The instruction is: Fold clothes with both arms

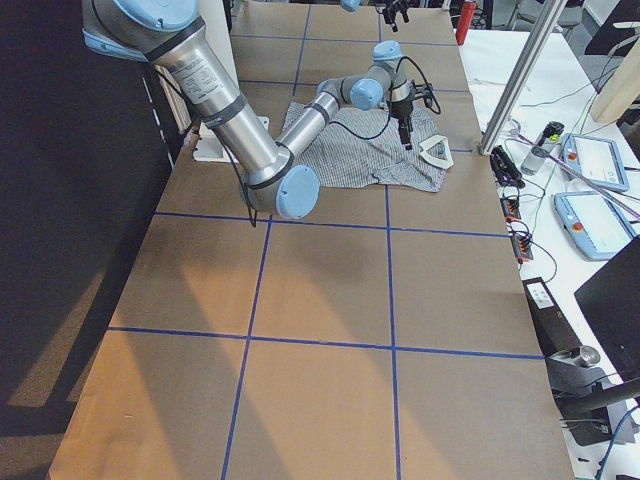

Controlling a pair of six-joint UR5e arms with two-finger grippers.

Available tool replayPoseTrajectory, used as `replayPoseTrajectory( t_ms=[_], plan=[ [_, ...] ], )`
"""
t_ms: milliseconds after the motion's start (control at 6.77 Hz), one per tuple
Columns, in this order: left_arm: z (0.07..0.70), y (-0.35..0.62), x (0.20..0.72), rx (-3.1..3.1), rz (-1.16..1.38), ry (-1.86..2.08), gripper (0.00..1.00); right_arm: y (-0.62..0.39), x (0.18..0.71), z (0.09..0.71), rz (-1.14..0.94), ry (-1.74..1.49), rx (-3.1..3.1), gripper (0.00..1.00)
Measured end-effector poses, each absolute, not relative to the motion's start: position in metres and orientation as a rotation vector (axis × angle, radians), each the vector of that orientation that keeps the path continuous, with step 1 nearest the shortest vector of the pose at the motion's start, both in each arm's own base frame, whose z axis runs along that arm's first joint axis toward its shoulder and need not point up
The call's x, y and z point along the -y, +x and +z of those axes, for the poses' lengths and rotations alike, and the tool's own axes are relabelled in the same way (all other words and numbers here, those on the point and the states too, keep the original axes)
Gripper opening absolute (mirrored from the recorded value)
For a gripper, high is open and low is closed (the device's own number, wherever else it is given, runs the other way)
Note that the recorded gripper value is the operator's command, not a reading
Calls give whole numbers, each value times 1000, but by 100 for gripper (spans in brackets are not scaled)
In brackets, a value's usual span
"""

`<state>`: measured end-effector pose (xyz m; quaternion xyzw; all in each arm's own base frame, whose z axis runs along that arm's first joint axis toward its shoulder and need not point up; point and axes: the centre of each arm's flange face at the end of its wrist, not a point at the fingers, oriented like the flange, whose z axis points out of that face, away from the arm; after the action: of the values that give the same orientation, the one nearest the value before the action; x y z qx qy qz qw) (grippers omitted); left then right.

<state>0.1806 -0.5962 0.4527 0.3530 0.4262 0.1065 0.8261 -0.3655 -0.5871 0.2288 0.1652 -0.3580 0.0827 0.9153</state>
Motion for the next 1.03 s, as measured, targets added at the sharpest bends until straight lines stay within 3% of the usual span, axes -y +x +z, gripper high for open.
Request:
replayPoseTrajectory(
  t_ms=[148,443,1034],
  plan=[
    [434,236,611,-944,76,689,76,-319,581,259,92,342,774,100],
    [405,345,635,-913,-134,637,75,-279,567,310,22,375,856,100],
    [393,438,642,-860,-194,596,67,-265,561,331,19,376,878,100]
  ],
)
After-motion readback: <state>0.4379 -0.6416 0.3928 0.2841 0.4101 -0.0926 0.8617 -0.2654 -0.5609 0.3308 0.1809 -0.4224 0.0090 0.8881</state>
